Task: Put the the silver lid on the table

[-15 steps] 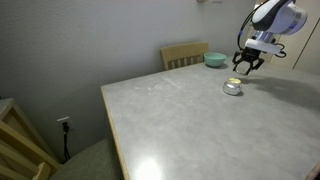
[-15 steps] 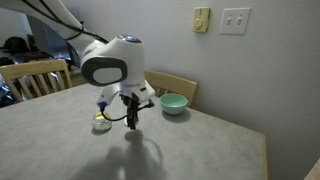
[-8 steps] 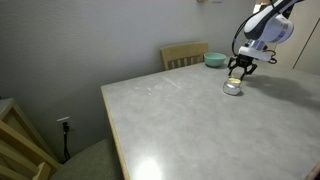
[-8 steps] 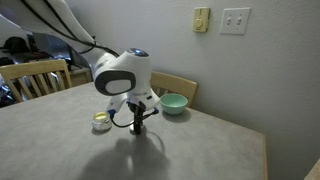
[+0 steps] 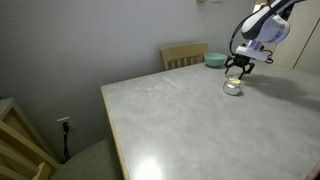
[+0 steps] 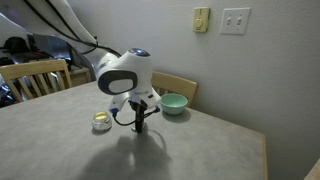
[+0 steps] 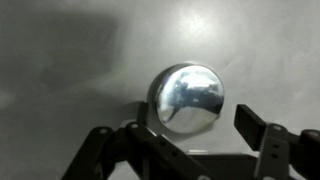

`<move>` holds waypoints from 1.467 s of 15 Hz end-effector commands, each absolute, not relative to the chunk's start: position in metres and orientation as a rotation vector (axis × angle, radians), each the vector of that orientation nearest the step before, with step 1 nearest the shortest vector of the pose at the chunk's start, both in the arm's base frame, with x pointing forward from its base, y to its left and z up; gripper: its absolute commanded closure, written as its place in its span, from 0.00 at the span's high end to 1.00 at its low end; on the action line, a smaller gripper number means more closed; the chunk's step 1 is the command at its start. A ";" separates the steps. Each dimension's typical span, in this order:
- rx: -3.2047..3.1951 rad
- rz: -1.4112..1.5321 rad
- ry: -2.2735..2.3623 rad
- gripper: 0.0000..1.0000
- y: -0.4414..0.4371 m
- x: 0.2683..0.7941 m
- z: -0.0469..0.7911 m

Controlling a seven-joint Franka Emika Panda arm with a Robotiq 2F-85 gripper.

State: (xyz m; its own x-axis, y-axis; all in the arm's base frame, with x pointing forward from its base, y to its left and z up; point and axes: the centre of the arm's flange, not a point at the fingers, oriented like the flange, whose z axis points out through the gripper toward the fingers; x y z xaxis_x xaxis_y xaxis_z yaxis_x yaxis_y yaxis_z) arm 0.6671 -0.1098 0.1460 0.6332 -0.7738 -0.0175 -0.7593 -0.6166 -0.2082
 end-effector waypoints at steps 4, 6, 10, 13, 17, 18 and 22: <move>-2.680 -0.133 1.154 1.00 -0.077 0.652 0.172; -2.684 -0.143 1.101 1.00 -0.062 0.647 0.185; -2.683 -0.149 1.032 1.00 -0.037 0.641 0.212; -2.679 -0.154 0.994 1.00 -0.028 0.638 0.228; -2.671 -0.170 0.940 1.00 -0.022 0.633 0.243; -2.662 -0.166 0.918 1.00 -0.021 0.632 0.245; -2.677 -0.177 0.941 1.00 -0.015 0.648 0.242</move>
State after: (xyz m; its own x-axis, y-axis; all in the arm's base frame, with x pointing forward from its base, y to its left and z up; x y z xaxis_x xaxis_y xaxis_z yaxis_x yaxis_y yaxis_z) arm 0.6478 -0.0153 0.2420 0.7780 -0.6280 0.0169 -0.5915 -0.7414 -0.3171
